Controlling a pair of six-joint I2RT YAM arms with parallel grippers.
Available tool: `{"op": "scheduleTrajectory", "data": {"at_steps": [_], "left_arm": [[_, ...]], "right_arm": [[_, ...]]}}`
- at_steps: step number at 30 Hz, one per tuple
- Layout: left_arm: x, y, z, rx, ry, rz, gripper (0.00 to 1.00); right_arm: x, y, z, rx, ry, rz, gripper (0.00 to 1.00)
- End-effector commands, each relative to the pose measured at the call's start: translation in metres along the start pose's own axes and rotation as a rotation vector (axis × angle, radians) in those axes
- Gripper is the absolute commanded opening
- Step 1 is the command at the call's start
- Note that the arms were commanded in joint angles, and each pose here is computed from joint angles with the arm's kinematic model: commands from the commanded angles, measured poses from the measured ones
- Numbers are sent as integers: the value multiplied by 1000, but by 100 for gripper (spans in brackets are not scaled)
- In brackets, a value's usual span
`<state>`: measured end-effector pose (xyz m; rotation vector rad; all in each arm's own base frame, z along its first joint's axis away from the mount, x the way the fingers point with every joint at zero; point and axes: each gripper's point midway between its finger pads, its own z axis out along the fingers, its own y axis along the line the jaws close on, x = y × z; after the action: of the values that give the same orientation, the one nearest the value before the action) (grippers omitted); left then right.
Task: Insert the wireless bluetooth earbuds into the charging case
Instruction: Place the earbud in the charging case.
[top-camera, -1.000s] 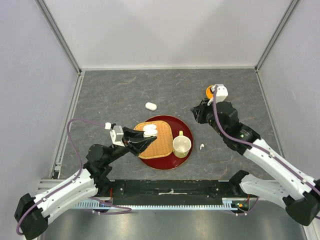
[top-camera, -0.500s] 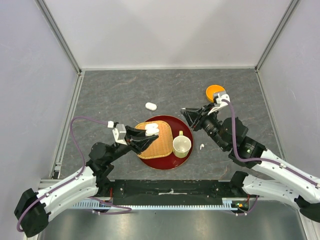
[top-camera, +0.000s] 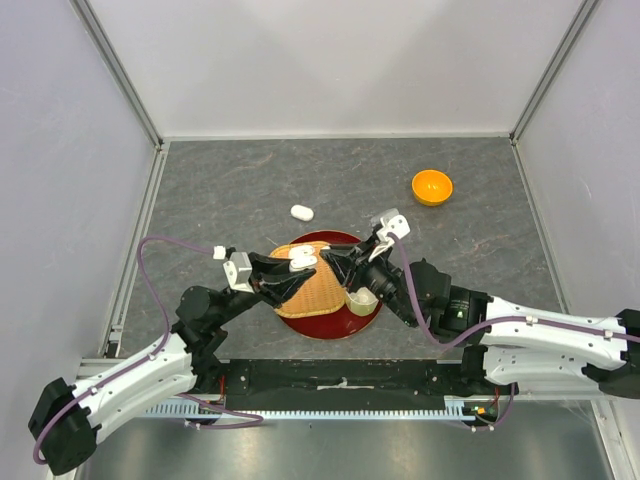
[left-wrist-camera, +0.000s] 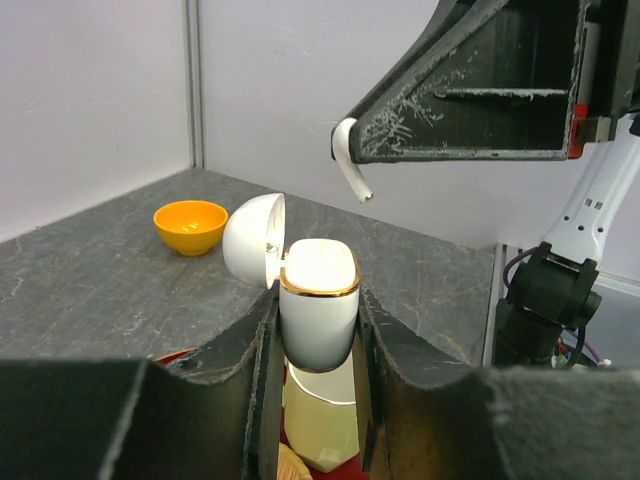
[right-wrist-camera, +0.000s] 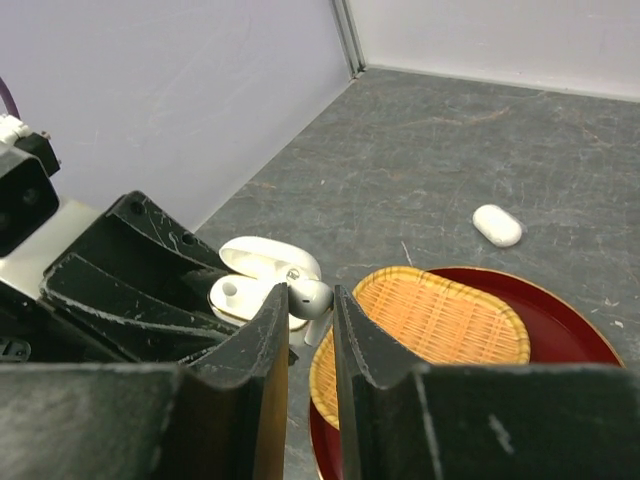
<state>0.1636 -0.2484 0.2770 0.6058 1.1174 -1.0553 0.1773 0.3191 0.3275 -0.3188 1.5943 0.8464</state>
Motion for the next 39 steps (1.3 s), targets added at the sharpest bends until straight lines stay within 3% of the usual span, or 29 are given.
{"op": "scheduleTrajectory", "data": {"at_steps": [1, 39], "left_arm": [[-22, 1, 6, -1, -61, 103, 2], [-32, 0, 6, -12, -91, 91, 2]], "right_arm": [[-44, 15, 2, 7, -131, 42, 0], [-7, 27, 27, 27, -85, -35, 0]]}}
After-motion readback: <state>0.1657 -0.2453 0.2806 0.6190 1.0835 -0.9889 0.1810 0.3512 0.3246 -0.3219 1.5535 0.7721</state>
